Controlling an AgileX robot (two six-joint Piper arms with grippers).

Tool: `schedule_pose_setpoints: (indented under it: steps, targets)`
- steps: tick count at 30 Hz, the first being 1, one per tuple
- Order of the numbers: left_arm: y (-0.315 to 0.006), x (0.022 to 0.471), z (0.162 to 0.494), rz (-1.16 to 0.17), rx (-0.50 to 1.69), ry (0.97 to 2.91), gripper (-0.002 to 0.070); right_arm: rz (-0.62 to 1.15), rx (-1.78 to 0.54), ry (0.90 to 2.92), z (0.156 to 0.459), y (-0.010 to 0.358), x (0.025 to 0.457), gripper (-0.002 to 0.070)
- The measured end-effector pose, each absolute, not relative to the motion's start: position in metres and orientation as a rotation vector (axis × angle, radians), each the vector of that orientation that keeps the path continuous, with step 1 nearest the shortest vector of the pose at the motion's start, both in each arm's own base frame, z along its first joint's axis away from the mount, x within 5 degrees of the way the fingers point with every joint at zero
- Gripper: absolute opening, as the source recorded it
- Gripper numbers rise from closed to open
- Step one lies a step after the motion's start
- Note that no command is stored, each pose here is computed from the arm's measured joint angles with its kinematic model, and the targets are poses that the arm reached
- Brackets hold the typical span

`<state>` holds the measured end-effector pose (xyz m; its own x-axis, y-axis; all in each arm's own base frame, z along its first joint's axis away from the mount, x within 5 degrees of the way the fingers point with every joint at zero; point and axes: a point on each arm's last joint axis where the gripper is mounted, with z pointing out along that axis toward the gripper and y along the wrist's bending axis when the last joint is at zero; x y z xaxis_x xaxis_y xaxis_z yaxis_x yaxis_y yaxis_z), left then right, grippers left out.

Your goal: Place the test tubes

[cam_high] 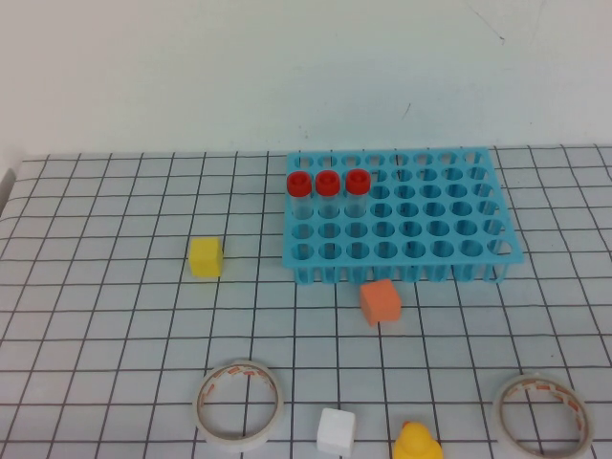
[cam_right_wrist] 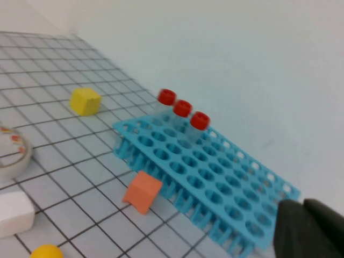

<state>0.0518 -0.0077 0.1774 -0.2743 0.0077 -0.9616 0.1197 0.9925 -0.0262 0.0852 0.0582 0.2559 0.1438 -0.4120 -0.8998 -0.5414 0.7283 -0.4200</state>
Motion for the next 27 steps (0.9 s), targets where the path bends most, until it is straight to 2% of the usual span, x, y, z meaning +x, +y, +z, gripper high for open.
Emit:
schedule_pose_setpoints:
  steps: [3,7,10,13,16,19,22,27]
  targets:
    - [-0.008,0.052,0.177,-0.108,0.093,1.846,0.0,0.125,-0.701,1.558,0.254,0.052,0.089,-0.0001]
    - [-0.008,0.052,0.177,-0.108,0.093,1.846,0.0,0.02,-0.463,1.759,0.245,0.03,0.093,-0.0001]
    - [-0.008,0.052,0.177,-0.108,0.093,1.848,0.0,-0.065,-0.396,1.855,0.238,0.017,0.089,-0.0001]
    - [-0.008,0.052,0.177,-0.108,0.093,1.848,-0.0001,-0.119,-0.412,1.81,0.242,0.009,0.083,-0.0001]
    - [-0.008,0.052,0.177,-0.108,0.093,1.848,-0.0001,-0.189,-0.415,1.63,0.256,0.0,0.072,-0.0001]
    - [-0.008,0.052,0.177,-0.112,0.089,1.848,0.0,-0.247,-0.324,1.572,0.261,-0.011,0.064,-0.0001]
    - [-0.008,0.052,0.177,-0.112,0.089,1.848,-0.0001,-0.32,-0.255,1.603,0.259,-0.017,0.059,-0.0001]
    - [-0.008,0.052,0.177,-0.112,0.089,1.848,-0.0001,-0.41,-0.21,1.779,0.245,-0.02,0.053,-0.0001]
